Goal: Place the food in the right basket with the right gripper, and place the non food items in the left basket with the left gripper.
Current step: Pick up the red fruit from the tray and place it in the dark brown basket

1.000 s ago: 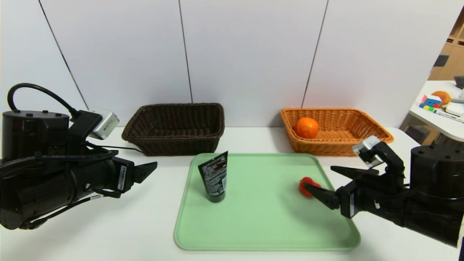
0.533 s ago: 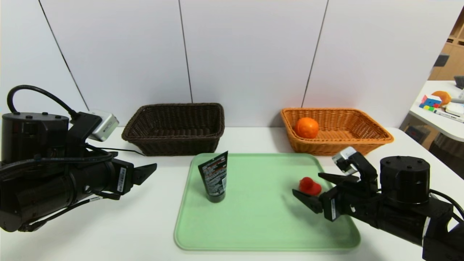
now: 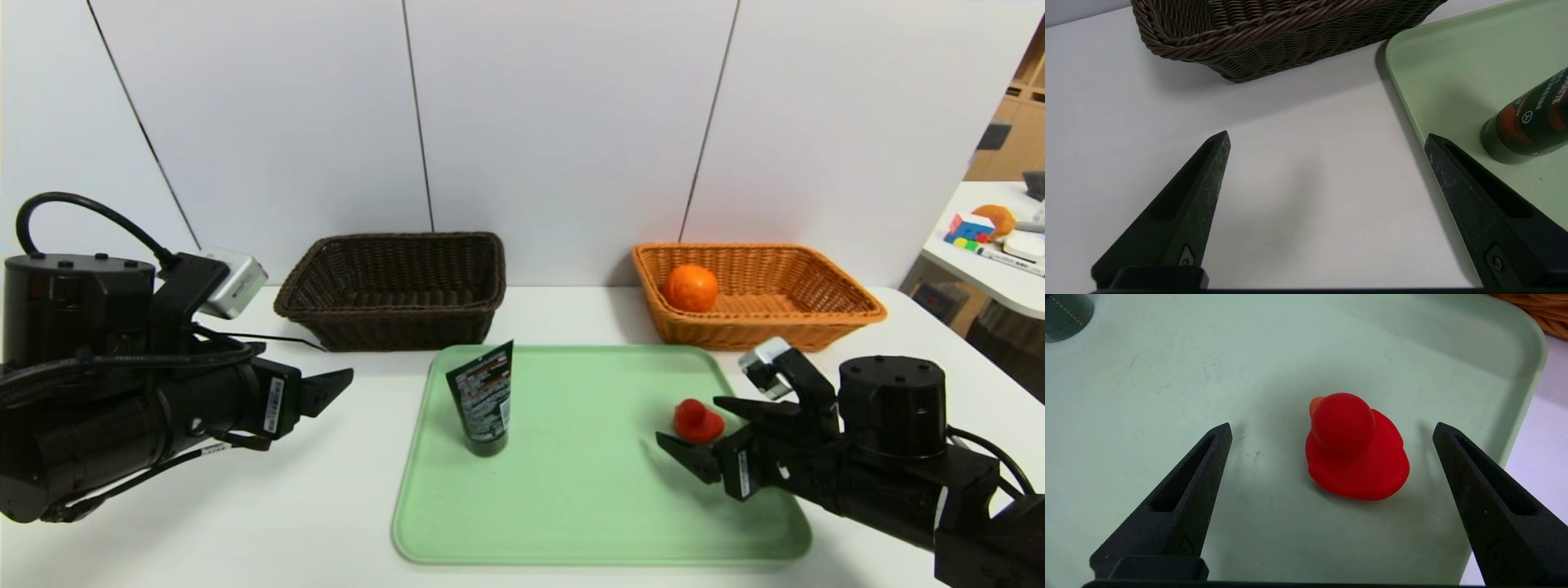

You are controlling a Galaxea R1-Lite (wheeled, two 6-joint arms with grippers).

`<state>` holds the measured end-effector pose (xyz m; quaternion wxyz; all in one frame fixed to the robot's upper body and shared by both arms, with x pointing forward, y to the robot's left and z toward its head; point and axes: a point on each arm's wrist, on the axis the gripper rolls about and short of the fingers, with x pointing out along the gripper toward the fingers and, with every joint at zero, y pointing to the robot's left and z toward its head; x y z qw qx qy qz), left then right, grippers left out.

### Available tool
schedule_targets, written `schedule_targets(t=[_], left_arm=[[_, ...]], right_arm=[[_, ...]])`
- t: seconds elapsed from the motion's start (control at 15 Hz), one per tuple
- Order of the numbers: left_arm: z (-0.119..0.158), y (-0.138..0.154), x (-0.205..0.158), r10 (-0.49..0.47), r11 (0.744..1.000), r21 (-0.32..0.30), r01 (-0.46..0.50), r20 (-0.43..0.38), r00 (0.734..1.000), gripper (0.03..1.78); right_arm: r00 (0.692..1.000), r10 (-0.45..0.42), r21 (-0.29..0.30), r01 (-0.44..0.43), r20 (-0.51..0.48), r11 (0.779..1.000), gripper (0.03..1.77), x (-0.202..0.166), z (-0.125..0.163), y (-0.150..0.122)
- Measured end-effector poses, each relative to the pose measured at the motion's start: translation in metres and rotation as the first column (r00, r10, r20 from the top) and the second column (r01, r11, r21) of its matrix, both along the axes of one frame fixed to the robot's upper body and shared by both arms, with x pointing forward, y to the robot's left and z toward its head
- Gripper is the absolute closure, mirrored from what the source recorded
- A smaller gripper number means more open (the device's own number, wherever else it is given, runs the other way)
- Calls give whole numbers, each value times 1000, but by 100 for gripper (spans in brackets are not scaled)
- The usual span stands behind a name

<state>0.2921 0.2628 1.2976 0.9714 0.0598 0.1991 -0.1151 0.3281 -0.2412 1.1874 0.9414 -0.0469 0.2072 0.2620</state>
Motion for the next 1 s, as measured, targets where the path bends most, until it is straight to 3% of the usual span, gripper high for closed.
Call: schedule_targets(t=[1.0], left_arm=[[0,0,0,1,1000,-2,-1,-1,1000,12]], right_arm=[[1000,0,-10,0,7,1000,11,8,-14,3]])
